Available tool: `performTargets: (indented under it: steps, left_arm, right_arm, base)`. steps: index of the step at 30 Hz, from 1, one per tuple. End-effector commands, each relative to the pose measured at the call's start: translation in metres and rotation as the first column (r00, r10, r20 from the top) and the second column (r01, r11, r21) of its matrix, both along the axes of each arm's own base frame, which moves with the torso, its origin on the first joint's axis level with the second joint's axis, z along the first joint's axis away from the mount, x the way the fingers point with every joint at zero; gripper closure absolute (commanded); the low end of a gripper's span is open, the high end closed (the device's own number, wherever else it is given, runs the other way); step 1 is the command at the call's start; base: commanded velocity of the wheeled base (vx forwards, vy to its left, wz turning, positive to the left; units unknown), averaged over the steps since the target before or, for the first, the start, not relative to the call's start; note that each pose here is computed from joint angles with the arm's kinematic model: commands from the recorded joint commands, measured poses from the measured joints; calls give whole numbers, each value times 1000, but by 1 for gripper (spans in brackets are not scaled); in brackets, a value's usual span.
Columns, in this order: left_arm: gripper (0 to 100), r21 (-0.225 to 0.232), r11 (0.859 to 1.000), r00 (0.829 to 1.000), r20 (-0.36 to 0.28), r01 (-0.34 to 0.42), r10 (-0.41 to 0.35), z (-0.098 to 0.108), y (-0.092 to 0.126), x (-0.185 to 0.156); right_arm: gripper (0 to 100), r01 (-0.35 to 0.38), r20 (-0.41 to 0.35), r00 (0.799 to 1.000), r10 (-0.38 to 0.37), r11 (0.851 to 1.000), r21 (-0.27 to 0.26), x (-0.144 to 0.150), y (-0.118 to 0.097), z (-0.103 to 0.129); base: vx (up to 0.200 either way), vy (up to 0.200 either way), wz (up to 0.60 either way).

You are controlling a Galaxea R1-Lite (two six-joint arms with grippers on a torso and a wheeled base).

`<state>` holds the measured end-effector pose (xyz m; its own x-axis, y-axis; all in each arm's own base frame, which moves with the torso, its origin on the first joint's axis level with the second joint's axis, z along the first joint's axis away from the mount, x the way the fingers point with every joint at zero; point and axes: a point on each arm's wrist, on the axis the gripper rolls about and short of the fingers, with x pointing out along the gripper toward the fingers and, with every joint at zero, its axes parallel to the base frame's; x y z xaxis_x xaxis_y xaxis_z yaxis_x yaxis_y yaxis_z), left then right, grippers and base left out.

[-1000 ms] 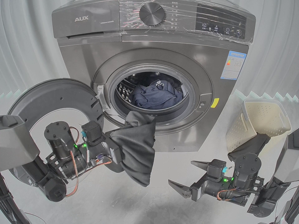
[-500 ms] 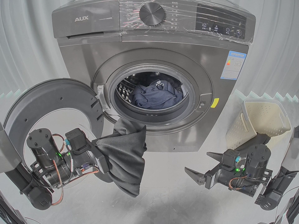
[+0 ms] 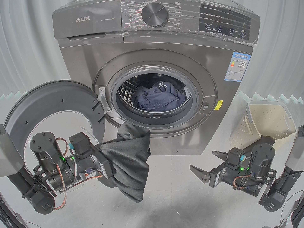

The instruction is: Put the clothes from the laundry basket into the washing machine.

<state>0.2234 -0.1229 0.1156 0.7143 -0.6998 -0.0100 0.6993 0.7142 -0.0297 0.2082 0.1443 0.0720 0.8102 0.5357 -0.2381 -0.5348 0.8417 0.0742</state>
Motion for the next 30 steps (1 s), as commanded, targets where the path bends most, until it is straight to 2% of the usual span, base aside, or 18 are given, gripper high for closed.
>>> performTargets:
  steps: [1, 3, 9, 18, 23, 25, 30]
  left_arm:
    - [100, 19, 1000, 999, -29, 15, -15, -10, -6, 2]
    - [100, 21, 1000, 999, -29, 17, -16, -10, -6, 2]
    - [100, 47, 998, 1000, -10, 29, -28, -11, -8, 1]
    - [100, 55, 998, 999, -16, 31, -30, -14, -9, 1]
    - [100, 75, 997, 999, -7, 35, -34, -15, -10, 1]
    - [100, 100, 994, 999, -1, 36, -36, -19, -10, 1]
    - [100, 109, 993, 999, -4, 34, -33, -21, -10, 3]
  right_arm:
    - [0, -6, 1, 1000, 6, 1000, 1, 0, 2, 0]
    - [0, -9, 2, 1000, 9, 1000, 2, -1, 2, 0]
    - [0, -15, 1, 1000, 15, 1000, 1, -1, 4, 0]
    - [0, -22, 1, 1000, 22, 1000, 1, -2, 5, 0]
    - [0, -29, 1, 1000, 29, 1000, 1, -3, 7, 0]
    - [0, -29, 1, 1000, 29, 1000, 1, -3, 7, 0]
    - [0, -29, 1, 1000, 29, 1000, 1, -3, 7, 0]
  base:
    - [200, 0, 0]
    - [200, 0, 0]
    - [0, 0, 0]
    - [200, 0, 0]
    - [0, 0, 0]
    - [0, 0, 0]
    - [0, 0, 0]
